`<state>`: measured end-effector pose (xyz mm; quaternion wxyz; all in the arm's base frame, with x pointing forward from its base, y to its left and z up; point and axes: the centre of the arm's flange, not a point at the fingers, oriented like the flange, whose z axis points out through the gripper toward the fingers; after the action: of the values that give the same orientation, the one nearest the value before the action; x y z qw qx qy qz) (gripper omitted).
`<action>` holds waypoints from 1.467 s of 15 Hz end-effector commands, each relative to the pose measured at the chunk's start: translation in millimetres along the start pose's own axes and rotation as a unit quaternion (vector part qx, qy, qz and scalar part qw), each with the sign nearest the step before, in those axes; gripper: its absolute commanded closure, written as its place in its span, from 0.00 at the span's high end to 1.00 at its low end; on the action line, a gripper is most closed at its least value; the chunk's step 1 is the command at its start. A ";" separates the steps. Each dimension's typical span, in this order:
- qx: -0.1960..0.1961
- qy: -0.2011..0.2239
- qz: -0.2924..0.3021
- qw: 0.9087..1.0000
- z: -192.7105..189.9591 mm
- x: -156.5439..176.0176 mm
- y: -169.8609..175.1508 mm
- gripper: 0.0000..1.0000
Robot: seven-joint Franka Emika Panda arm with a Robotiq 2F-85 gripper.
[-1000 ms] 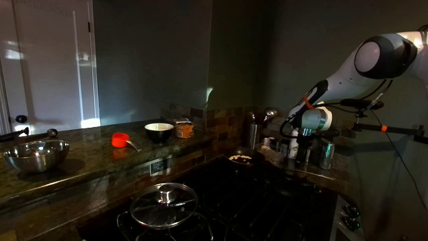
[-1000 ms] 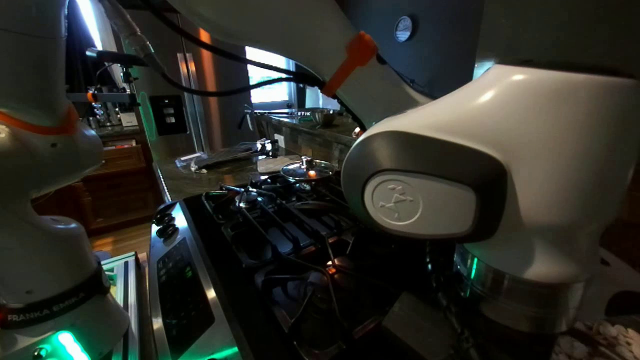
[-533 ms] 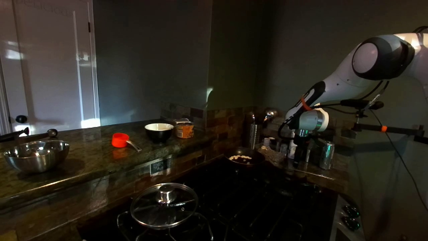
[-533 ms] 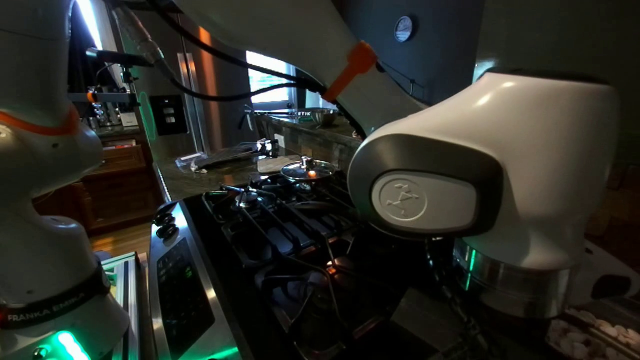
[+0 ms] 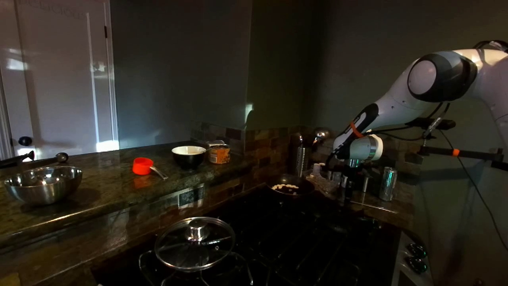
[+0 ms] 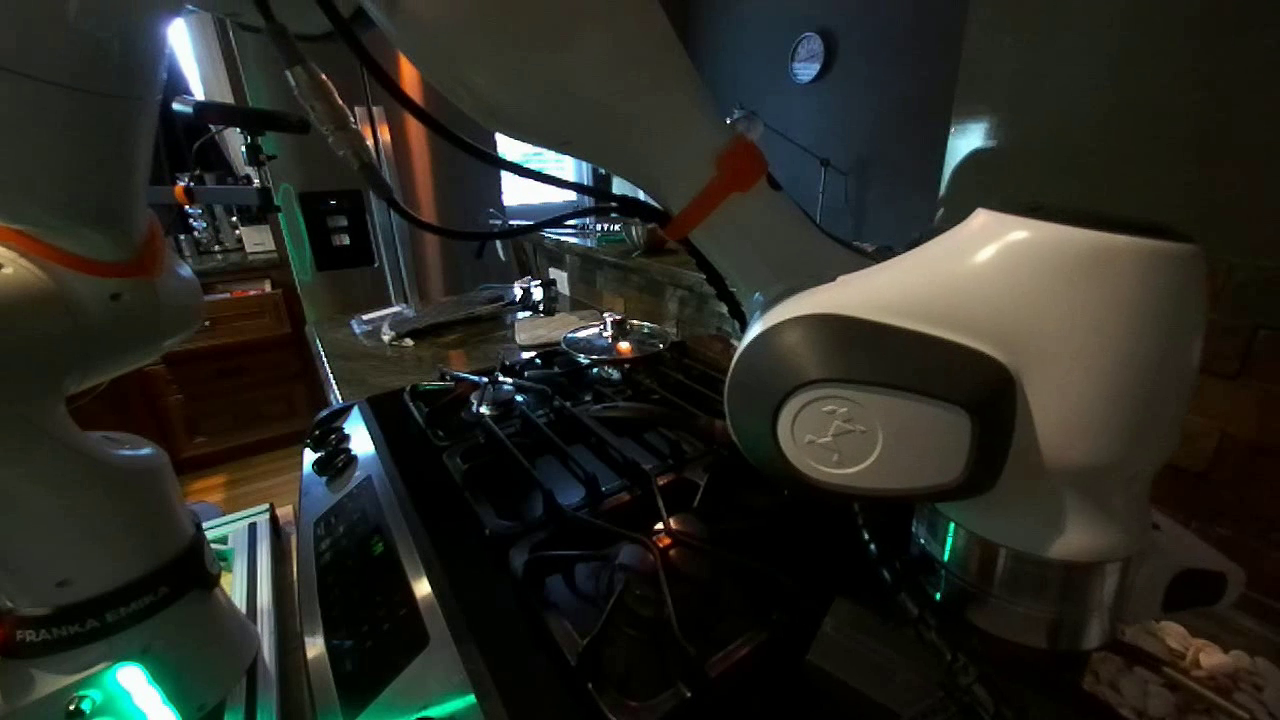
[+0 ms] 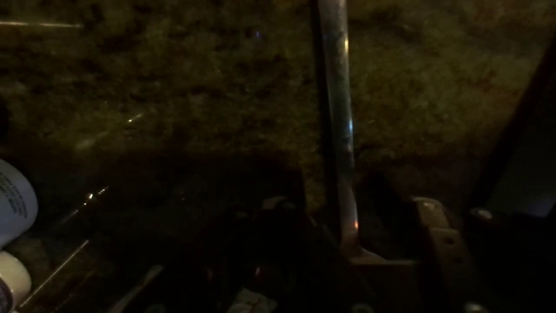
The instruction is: Put the spoon in the bowl
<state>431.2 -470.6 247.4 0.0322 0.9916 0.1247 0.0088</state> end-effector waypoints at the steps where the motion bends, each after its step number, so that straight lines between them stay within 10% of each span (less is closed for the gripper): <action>1: -0.005 0.007 0.001 1.000 5.6 0.0 12.4 0.16; 4: -0.005 0.011 0.005 1.000 -2.7 -2.2 6.5 0.00; 14: 0.048 0.002 -0.054 0.997 -92.2 -8.7 -49.8 0.03; 22: -0.119 -0.094 -0.006 0.988 -184.6 37.7 -59.0 0.03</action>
<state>433.9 -417.3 409.1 0.1078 0.9828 0.1465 -0.0328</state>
